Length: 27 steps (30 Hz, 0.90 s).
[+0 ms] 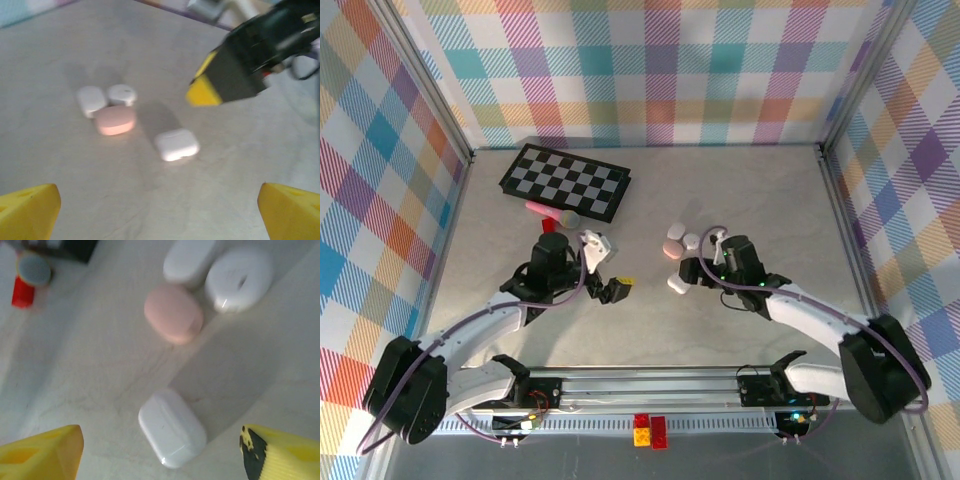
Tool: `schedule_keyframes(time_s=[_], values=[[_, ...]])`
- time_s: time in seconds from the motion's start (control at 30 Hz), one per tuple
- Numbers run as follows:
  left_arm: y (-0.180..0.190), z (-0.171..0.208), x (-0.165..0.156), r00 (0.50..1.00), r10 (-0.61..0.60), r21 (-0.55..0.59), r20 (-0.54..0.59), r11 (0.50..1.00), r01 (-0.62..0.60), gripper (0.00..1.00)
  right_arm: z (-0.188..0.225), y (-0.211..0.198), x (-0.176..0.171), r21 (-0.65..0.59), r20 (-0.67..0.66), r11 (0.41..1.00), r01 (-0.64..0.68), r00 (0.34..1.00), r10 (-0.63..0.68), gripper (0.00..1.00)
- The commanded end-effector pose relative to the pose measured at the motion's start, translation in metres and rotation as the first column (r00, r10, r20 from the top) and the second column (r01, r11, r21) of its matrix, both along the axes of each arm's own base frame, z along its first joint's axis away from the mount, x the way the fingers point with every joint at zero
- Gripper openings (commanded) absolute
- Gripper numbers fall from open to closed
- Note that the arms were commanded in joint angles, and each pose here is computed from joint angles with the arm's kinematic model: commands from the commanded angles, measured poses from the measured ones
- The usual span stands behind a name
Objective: Insert wireless bluetooth earbuds into charging case
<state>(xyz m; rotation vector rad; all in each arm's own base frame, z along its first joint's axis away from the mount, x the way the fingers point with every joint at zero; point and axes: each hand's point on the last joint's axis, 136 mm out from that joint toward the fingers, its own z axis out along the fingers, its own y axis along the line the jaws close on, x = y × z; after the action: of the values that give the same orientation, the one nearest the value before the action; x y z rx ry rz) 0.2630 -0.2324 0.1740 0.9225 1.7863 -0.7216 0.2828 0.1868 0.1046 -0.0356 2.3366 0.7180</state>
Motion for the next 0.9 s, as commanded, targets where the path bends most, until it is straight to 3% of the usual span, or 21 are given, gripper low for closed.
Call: schedule_keyframes(time_s=[0.0, 0.1, 0.17, 0.27, 0.37, 0.53, 0.6, 0.67, 0.87], values=[[0.05, 0.012, 0.039, 0.944, 0.324, -0.049, 0.065, 0.946, -0.322, 1.0, 0.036, -0.038, 0.021, -0.164, 0.206, 0.98, 0.11, 0.976, -0.075, 0.87], [0.101, 0.006, 0.058, 0.821, 0.562, -0.041, 0.098, 0.827, -0.561, 1.0, 0.067, -0.065, 0.031, -0.261, 0.371, 0.947, 0.189, 0.925, -0.083, 0.93], [0.128, -0.003, 0.064, 0.744, 0.658, -0.033, 0.118, 0.751, -0.659, 1.0, 0.076, -0.083, 0.036, -0.353, 0.446, 0.903, 0.247, 0.892, -0.07, 0.97], [0.16, -0.021, 0.07, 0.641, 0.756, -0.011, 0.134, 0.648, -0.762, 1.0, 0.066, -0.109, 0.044, -0.435, 0.49, 0.843, 0.317, 0.869, -0.073, 0.99], [0.181, -0.042, 0.076, 0.564, 0.816, -0.009, 0.127, 0.57, -0.822, 1.0, 0.046, -0.127, 0.051, -0.41, 0.509, 0.838, 0.361, 0.853, -0.119, 0.99], [0.19, -0.05, 0.099, 0.525, 0.839, -0.022, 0.145, 0.533, -0.846, 1.0, 0.022, -0.154, 0.062, -0.329, 0.545, 0.839, 0.434, 0.813, -0.207, 0.99], [0.19, -0.056, 0.111, 0.529, 0.831, 0.025, 0.17, 0.533, -0.846, 1.0, 0.021, -0.161, 0.069, -0.303, 0.548, 0.841, 0.447, 0.804, -0.23, 0.99], [0.195, -0.06, 0.122, 0.504, 0.844, 0.037, 0.186, 0.506, -0.862, 1.0, 0.023, -0.163, 0.076, -0.269, 0.562, 0.857, 0.44, 0.794, -0.232, 0.99], [0.212, -0.076, 0.131, 0.463, 0.88, 0.051, 0.106, 0.461, -0.886, 1.0, 0.016, -0.165, 0.096, -0.266, 0.543, 0.887, 0.378, 0.819, -0.186, 0.99]])
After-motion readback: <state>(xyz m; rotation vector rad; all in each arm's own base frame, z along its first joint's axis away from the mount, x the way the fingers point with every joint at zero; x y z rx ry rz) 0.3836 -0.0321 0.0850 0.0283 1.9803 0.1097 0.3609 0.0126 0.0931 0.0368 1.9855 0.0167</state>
